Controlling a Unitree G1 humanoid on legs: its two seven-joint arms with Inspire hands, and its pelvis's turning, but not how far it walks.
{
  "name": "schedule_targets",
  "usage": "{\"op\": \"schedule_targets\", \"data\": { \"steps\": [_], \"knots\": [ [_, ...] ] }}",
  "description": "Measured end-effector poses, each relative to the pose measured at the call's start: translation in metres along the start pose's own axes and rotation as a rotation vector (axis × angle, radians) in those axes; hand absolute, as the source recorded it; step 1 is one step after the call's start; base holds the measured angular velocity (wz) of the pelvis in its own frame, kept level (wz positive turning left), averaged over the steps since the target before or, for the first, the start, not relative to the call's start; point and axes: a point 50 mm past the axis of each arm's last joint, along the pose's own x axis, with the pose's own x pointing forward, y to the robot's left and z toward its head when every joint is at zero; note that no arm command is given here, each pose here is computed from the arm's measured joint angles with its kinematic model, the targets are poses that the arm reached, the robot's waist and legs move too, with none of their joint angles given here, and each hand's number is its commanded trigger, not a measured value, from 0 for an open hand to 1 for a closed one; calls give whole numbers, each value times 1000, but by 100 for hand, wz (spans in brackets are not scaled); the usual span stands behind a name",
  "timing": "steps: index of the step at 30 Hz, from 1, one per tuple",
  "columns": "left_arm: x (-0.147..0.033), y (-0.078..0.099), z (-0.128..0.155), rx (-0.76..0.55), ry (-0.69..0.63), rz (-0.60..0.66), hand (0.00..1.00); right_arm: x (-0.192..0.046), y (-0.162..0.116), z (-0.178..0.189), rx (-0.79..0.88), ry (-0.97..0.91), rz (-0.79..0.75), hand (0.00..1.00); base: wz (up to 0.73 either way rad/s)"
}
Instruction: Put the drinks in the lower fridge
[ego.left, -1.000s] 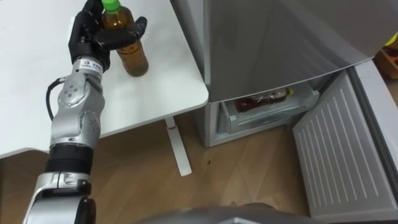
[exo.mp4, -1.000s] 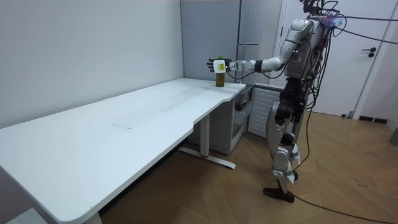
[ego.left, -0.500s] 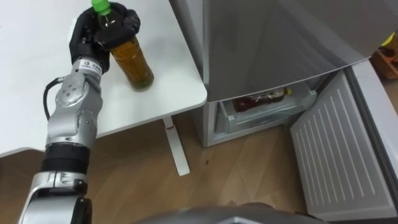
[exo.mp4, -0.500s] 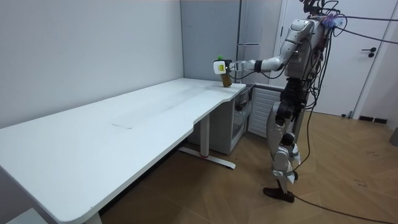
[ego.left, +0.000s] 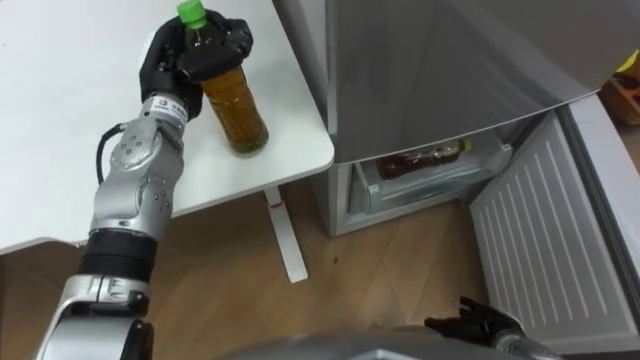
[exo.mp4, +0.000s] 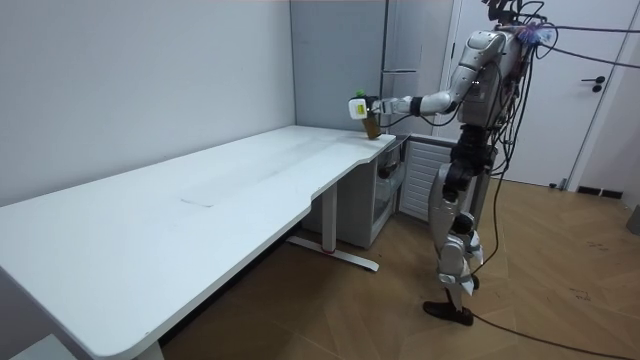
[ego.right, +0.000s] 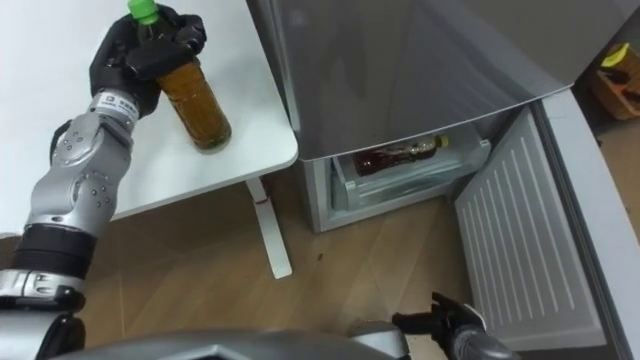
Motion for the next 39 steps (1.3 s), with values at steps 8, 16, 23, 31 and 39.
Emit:
{"op": "schedule_targets", "data": {
  "steps": [8, 16, 23, 31, 39],
  "knots": [
    [-11, -28, 0, -10, -31, -138, 100, 1, 23, 29, -88, -125, 113, 0, 5],
    [-30, -35, 8, -25, -87, -211, 100, -2, 39, 53, -117, -233, 200, 0, 14],
    [-48, -41, -7, -28, -42, -318, 100, -5, 48, 62, -151, -283, 233, 0, 12],
    [-69, -37, -28, -95, 0, -389, 100, -8, 60, 70, -234, -322, 308, 0, 4],
    [-78, -37, -45, -103, 98, -420, 100, -20, 79, 97, -296, -435, 449, 0, 15]
  ]
}}
